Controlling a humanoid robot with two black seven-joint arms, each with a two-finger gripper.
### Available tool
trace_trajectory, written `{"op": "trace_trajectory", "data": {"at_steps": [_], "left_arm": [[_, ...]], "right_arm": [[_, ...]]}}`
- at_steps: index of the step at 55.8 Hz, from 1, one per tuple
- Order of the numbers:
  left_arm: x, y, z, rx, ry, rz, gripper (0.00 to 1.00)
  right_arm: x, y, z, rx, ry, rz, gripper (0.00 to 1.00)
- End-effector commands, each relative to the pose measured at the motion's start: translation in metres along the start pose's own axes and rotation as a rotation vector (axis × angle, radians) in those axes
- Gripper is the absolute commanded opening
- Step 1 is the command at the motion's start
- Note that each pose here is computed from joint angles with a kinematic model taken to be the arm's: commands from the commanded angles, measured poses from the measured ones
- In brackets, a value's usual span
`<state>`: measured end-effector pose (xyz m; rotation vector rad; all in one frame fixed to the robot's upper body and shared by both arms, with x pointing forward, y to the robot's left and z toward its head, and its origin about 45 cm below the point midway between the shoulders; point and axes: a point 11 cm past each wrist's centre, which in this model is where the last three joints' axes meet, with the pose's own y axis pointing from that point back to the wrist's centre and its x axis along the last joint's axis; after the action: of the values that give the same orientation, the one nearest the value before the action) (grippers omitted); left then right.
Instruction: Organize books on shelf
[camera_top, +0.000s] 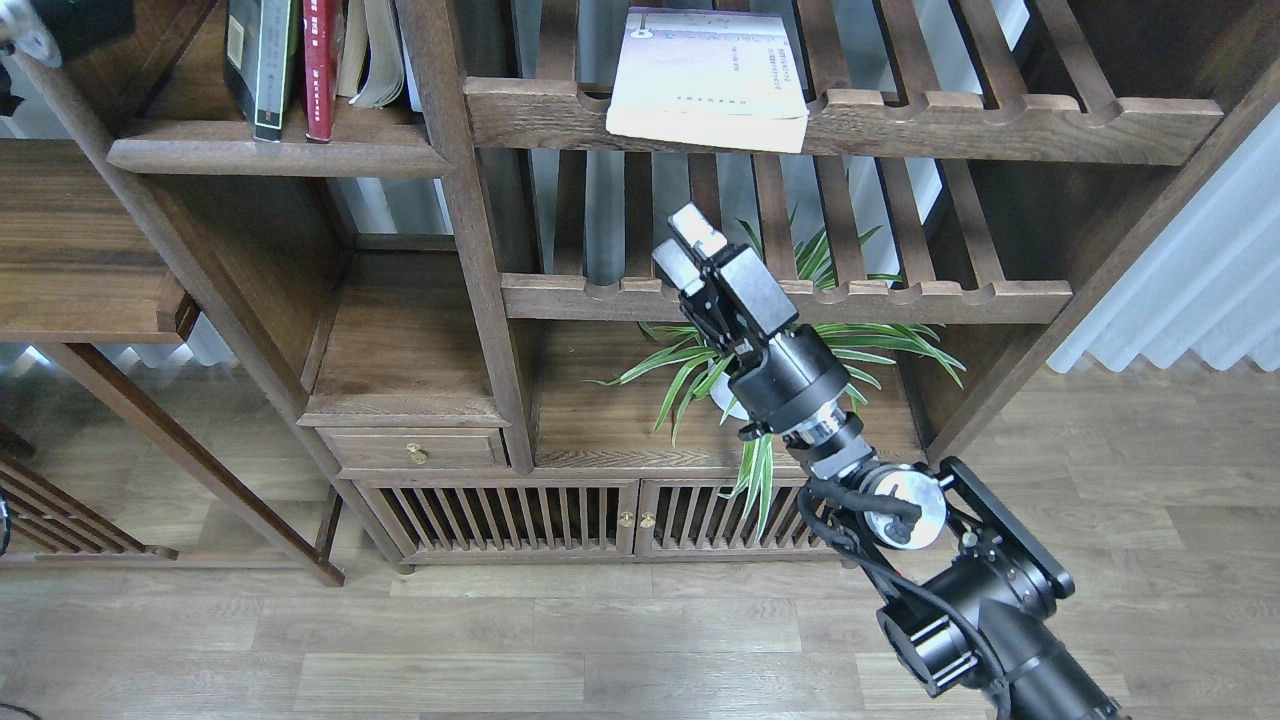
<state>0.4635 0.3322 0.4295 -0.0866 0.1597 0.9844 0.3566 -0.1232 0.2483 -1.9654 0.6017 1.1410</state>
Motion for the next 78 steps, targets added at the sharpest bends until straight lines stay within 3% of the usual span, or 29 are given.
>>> {"op": "trace_trajectory", "data": {"at_steps": [1,8,25,32,51,66,71,72,78], "left_arm": [[0.009,0.03,-0.004,-0.05,0.044,0.012,0.98],[0.016,0.06,-0.047,-0.053,0.209,0.008,1.0],[0.031,0.143,-0.206,0.194,0.458,0.184,1.0],[0.026,0.149,-0.225,0.212,0.498,0.194,1.0],[0.025,0.148,-0.23,0.209,0.515,0.195,1.0],[0.019,0.151,-0.243,0.218,0.545,0.197,1.0],[0.019,0.151,-0.243,0.219,0.546,0.198,1.0],[0.019,0.151,-0.243,0.219,0.546,0.198,1.0],[0.019,0.152,-0.244,0.219,0.548,0.199,1.0]], "right_arm": [[0.0,-0.009,-0.006,0.014,0.008,0.042,1.0],[0.009,-0.007,-0.011,0.034,0.003,0.111,1.0],[0.006,-0.015,-0.023,0.062,0.016,0.125,1.0],[-0.001,-0.025,-0.031,0.071,0.031,0.118,1.0],[0.001,-0.034,-0.037,0.092,0.037,0.19,0.98],[-0.003,-0.033,-0.061,0.189,0.034,0.205,0.76],[-0.005,-0.031,-0.063,0.206,0.033,0.2,0.54],[-0.005,-0.03,-0.064,0.213,0.032,0.196,0.46],[-0.006,-0.023,-0.064,0.227,0.023,0.187,0.22]]}}
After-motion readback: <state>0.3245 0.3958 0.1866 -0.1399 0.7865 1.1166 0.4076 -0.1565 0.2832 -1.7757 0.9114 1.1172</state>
